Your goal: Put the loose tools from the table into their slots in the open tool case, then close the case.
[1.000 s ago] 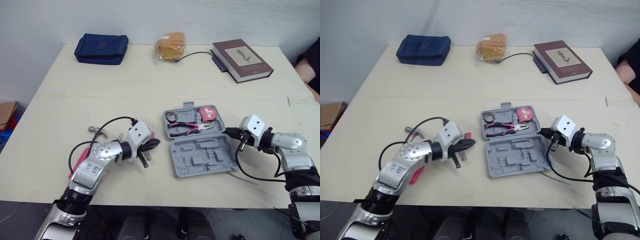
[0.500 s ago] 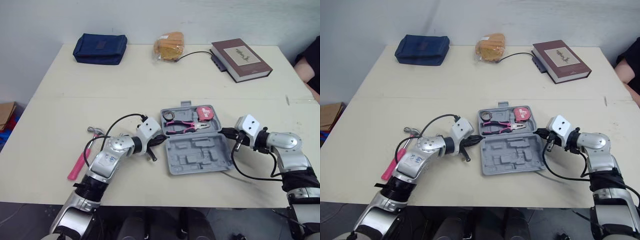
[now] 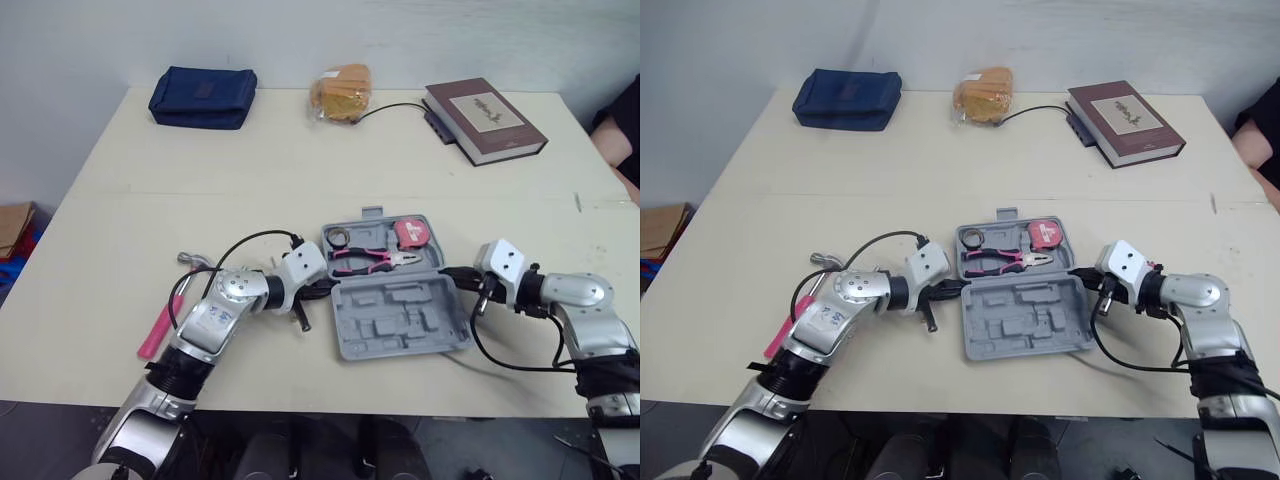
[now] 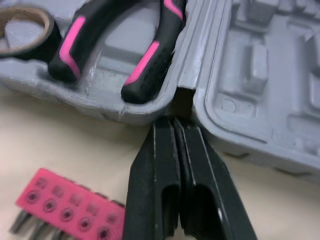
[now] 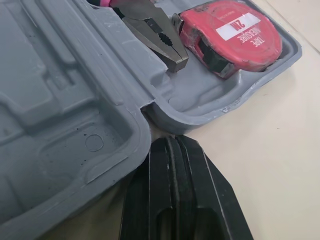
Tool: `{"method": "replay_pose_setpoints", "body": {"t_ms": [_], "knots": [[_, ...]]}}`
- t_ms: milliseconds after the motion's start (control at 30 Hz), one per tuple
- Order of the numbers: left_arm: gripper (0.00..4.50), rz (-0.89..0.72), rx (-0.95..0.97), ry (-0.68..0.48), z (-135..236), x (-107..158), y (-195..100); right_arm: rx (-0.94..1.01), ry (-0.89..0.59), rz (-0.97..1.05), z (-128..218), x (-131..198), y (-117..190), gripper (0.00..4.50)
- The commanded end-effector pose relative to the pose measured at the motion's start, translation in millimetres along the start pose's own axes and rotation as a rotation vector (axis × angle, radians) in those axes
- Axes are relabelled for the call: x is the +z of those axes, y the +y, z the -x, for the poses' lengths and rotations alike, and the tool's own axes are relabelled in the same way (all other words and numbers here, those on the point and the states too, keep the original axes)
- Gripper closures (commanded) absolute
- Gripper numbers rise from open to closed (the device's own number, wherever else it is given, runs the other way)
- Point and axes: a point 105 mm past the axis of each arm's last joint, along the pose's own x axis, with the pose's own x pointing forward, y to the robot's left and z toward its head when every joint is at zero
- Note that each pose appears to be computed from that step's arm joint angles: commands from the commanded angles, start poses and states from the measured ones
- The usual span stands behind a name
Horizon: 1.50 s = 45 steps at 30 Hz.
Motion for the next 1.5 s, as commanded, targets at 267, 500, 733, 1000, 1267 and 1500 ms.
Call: {"method": "replay_pose_setpoints", "body": {"t_ms": [267, 500, 733, 1000, 1267, 1500], "knots": [[4.47, -0.101, -0.069, -0.011, 11.0, 3.4, -13.3, 0.049, 0.001, -0.032, 22.7, 11.0, 18.7, 4.50], [4.47, -0.131, -0.080, 0.001, 13.8, 3.2, -10.1, 0.025, 0.023, -0.042, 29.8, 7.2, 20.3, 4.50], [4.47, -0.211, -0.153, -0.032, 34.3, 19.3, -12.3, -0.011, 0.041, -0.047, 56.4, 2.9, 10.1, 4.50], [4.24, -0.260, -0.061, -0.202, 111.9, 33.4, 15.5, -0.083, 0.115, -0.211, 115.4, -5.0, -4.4, 3.53], [1.17, -0.107, 0.271, -0.120, 213.9, -24.8, 41.0, -0.314, 0.020, -0.086, 162.2, -7.6, -19.0, 0.00], [0.05, 0.014, 0.646, -0.045, 305.2, -63.6, 52.1, -0.420, 0.084, -0.064, 199.7, -36.9, -11.4, 0.00]]}}
